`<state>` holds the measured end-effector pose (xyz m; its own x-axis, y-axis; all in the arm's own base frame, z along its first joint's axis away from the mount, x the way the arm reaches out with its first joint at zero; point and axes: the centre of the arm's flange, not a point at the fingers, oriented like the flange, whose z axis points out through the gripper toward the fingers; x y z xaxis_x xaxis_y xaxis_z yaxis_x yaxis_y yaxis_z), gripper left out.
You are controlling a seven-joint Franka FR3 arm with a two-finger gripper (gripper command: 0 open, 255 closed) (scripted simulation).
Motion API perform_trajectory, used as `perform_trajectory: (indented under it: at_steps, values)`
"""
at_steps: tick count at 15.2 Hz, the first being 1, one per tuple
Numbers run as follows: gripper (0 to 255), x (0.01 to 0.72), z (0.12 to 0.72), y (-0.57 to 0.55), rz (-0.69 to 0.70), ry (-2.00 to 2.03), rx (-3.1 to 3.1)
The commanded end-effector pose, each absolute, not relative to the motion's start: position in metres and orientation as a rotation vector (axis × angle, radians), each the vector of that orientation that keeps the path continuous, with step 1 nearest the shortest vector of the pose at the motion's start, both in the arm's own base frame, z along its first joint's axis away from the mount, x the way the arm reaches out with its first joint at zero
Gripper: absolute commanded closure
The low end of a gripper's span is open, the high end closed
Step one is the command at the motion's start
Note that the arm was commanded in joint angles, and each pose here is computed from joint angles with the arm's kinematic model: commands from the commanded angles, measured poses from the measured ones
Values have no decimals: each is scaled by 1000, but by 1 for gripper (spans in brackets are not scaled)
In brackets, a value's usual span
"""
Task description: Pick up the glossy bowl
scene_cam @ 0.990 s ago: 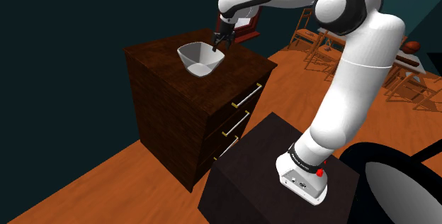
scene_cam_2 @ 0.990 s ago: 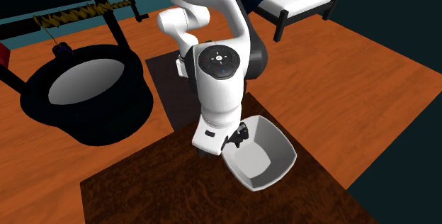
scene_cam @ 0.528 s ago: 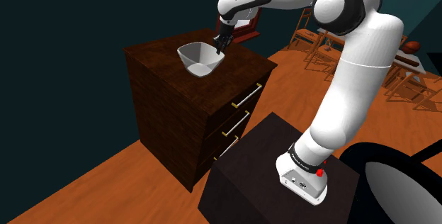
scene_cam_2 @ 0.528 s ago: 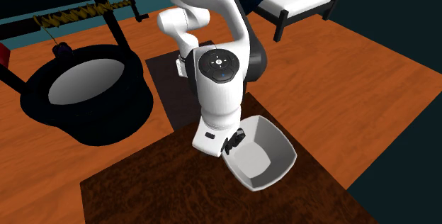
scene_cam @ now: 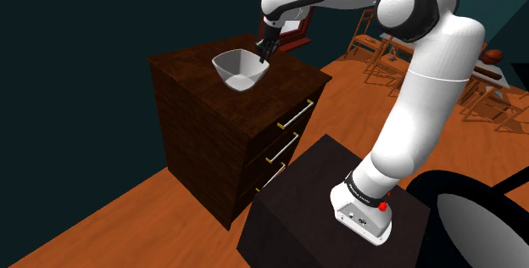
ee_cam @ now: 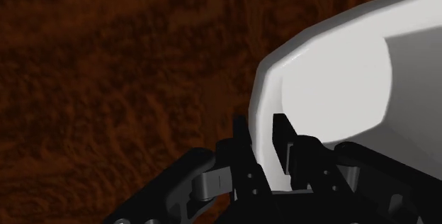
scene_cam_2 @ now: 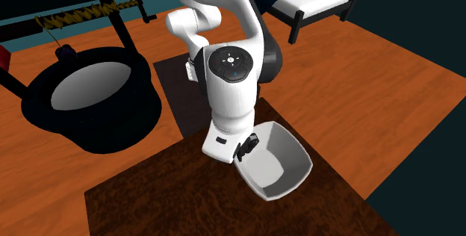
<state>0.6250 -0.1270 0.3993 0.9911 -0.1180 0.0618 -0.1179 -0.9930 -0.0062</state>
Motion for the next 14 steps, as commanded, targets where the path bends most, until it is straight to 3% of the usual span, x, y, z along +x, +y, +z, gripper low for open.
perform_trajectory:
  at_steps: [1,14]
  values:
    - [255,625,409,-127,-98,187,-3132]
    - [255,625,468,-127,-98,187,-3132]
